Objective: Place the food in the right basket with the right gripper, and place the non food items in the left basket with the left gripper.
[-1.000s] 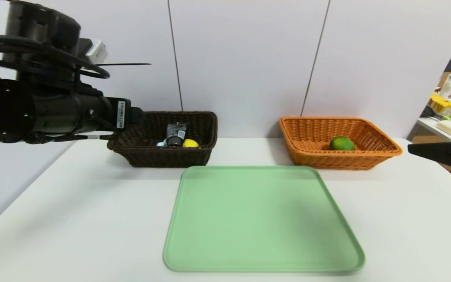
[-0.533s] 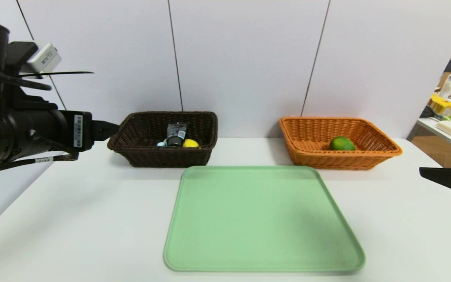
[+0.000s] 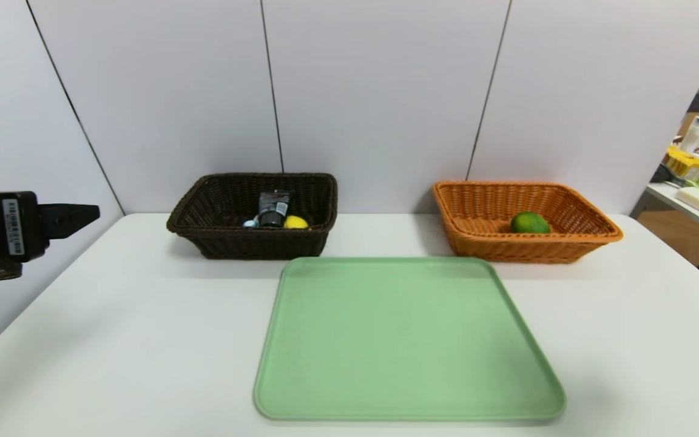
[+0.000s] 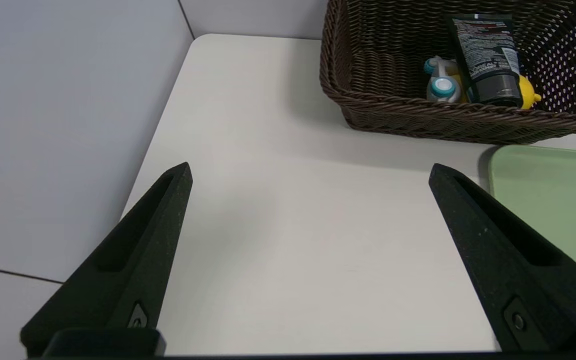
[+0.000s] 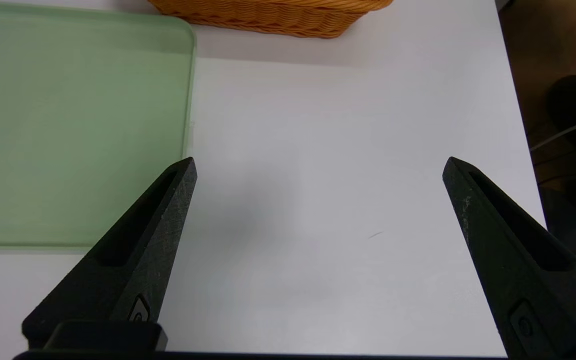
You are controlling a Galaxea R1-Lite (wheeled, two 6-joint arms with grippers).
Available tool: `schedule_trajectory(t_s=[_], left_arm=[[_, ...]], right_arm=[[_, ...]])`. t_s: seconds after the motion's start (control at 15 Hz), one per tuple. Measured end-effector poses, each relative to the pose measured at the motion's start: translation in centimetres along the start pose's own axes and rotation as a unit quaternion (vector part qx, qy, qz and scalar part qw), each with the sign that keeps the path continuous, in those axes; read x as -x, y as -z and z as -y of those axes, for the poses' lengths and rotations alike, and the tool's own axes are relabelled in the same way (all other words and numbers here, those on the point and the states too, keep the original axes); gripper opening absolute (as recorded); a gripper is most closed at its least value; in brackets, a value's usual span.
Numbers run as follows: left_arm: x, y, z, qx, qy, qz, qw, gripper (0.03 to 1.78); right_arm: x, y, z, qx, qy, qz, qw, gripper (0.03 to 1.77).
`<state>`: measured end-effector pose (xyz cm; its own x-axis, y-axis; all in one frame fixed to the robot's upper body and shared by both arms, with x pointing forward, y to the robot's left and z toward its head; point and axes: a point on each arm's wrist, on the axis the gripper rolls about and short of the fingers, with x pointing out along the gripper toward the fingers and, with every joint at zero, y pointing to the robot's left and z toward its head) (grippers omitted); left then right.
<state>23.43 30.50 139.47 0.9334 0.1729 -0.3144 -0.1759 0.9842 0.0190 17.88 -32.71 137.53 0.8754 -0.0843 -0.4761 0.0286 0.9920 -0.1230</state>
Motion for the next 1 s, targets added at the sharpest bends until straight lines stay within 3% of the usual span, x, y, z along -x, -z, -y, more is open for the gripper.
schedule_trajectory(t_s=[0.33, 1.0], left_arm=[[1.7, 2.1, -1.7, 0.007, -0.027, 0.001, 0.9996, 1.69], [4.7, 6.9, -3.7, 0.019, -0.032, 0.003, 0.9993, 1.69]], right_arm=[[0.9, 1.8, 0.5, -0.010, 0.014, 0.006, 0.9998, 1.70], [3.6, 7.2, 0.8, -0.022, 0.007, 0.036, 0.9991, 1.70]])
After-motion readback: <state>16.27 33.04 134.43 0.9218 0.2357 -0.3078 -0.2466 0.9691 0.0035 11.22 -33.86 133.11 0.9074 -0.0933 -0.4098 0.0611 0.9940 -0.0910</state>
